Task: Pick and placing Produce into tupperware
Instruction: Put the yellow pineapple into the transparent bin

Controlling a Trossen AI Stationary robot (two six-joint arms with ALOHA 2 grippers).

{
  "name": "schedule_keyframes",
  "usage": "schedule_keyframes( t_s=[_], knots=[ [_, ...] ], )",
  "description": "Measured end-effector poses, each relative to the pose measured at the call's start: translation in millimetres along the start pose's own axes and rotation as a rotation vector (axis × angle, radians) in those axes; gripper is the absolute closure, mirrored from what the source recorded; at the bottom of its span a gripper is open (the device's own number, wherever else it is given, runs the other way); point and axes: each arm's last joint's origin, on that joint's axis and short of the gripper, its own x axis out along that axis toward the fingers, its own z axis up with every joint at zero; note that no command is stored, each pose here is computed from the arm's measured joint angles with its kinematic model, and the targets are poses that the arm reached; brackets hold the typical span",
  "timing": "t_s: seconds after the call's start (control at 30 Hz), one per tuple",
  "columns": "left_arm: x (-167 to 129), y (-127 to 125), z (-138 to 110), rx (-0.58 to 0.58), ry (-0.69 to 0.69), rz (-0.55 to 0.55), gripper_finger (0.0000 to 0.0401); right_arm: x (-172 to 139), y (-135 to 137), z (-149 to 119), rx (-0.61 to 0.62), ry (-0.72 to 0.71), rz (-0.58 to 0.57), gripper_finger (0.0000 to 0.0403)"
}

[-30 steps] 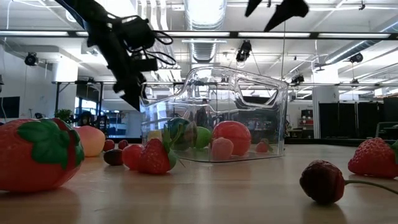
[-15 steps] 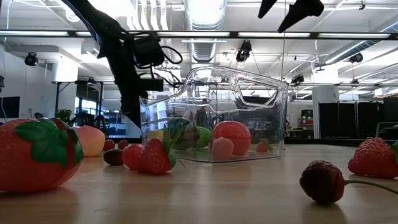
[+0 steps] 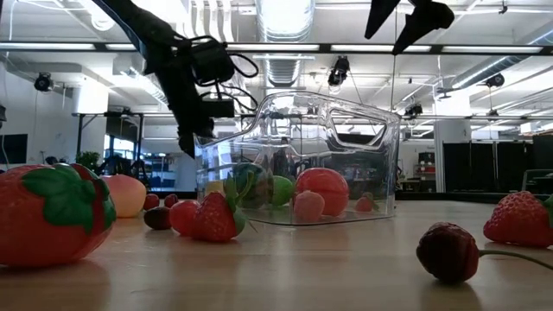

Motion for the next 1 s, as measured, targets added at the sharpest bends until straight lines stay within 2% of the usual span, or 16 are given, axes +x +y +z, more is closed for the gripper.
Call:
schedule_keyframes(
  t_s=[0.27,0.5,0.6,0.87,1.0],
  knots=[
    [-5,2,8,-0.017,-0.029,0.014,0.0125,0,-4,-3,-0.021,0.03,-0.037,0.0049],
    [-4,-3,9,-0.079,-0.073,-0.165,0.0125,0,-5,-4,-0.028,0.04,-0.048,0.0049],
    [-3,-3,8,-0.074,-0.079,-0.189,0.0125,0,-5,-5,-0.03,0.042,-0.05,0.0049],
    [5,19,-1,-0.096,-0.068,-0.189,0.0125,0,-5,-5,-0.033,0.042,-0.05,0.0049],
    [8,29,-5,-0.13,-0.095,-0.28,0.0125,0,-6,-5,-0.036,0.046,-0.054,0.0049]
  ],
)
